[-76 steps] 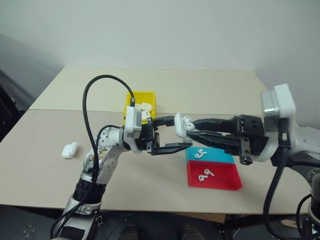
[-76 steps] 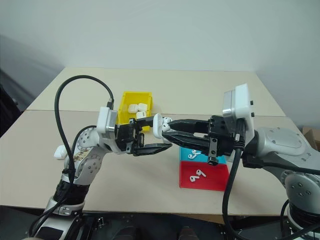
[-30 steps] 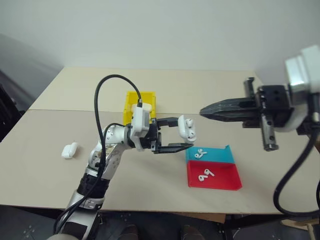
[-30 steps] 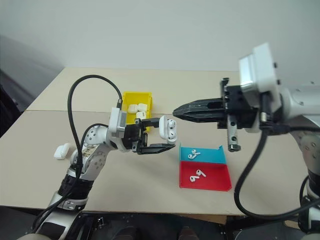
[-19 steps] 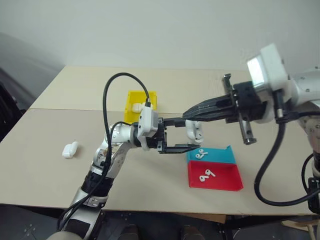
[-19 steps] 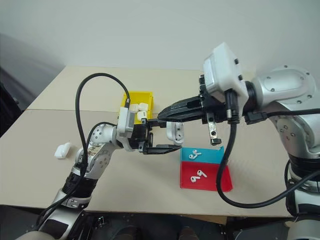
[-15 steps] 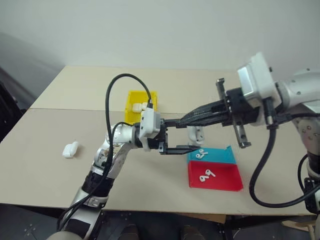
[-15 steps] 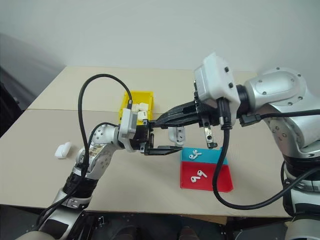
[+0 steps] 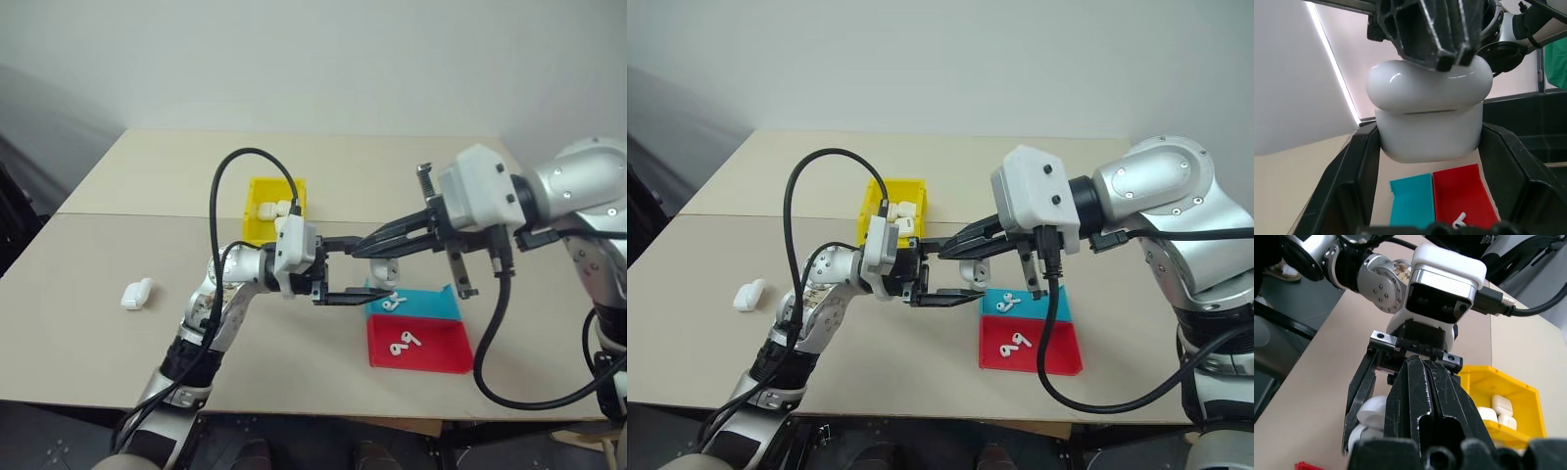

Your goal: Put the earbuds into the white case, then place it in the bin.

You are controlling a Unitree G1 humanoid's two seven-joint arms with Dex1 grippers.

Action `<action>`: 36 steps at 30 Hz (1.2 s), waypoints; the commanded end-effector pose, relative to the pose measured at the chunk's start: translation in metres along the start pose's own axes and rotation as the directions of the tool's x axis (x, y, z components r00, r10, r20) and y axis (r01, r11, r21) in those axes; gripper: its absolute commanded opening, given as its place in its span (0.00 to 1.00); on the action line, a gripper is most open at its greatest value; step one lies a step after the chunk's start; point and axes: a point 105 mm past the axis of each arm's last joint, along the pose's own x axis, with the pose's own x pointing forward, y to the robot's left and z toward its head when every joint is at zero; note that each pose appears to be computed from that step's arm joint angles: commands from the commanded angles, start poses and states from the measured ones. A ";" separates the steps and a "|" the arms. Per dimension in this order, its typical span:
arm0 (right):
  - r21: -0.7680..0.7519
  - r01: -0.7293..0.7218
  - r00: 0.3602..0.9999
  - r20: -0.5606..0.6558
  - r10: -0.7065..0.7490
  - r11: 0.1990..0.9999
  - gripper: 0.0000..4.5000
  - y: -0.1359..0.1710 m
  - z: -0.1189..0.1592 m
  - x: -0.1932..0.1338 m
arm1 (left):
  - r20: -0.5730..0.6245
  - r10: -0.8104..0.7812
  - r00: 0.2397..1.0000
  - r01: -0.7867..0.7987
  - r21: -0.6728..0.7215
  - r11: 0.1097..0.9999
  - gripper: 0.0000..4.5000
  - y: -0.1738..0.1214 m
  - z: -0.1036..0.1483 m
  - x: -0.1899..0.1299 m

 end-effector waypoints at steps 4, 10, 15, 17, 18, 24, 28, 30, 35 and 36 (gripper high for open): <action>-0.047 0.072 0.997 0.009 -0.072 0.996 0.00 -0.006 0.009 -0.019 | 0.072 0.006 0.997 -0.011 0.075 0.997 0.61 0.000 0.021 -0.002; -0.061 0.124 0.992 0.030 -0.122 0.990 0.00 -0.013 0.012 -0.025 | 0.072 0.013 0.997 -0.018 0.069 0.997 0.61 0.000 0.021 -0.003; -0.042 0.095 0.990 0.105 -0.090 0.995 0.00 -0.014 0.029 -0.020 | 0.046 0.008 0.999 -0.011 0.064 0.998 0.61 0.000 0.017 -0.002; -0.050 0.083 0.993 0.090 -0.078 0.995 0.00 -0.013 0.026 -0.014 | 0.040 0.005 0.999 -0.008 0.066 0.998 0.61 0.000 0.016 0.001; -0.051 0.076 0.994 0.085 -0.072 0.996 0.00 -0.012 0.024 -0.010 | 0.040 0.004 0.999 -0.007 0.067 0.998 0.61 0.001 0.016 0.003; -0.038 0.037 0.999 0.041 -0.036 0.999 0.00 -0.008 0.010 0.009 | 0.050 -0.004 0.999 0.000 0.078 0.997 0.61 0.001 0.019 0.007; -0.020 0.044 0.999 0.014 -0.043 0.999 0.00 -0.009 0.003 0.009 | 0.053 0.001 0.999 -0.005 0.080 0.997 0.61 0.000 0.019 0.006; -0.026 0.038 0.999 -0.012 -0.038 0.999 0.00 -0.006 -0.002 0.006 | 0.052 0.007 0.999 -0.011 0.079 0.997 0.61 0.000 0.020 0.004; -0.026 0.053 0.998 -0.045 -0.054 0.998 0.00 -0.005 -0.006 -0.003 | 0.052 0.022 0.998 -0.026 0.078 0.997 0.61 0.000 0.018 0.000; -0.031 0.061 0.997 -0.051 -0.062 0.998 0.00 -0.006 -0.007 -0.005 | 0.052 0.024 0.998 -0.028 0.077 0.997 0.61 0.000 0.018 0.000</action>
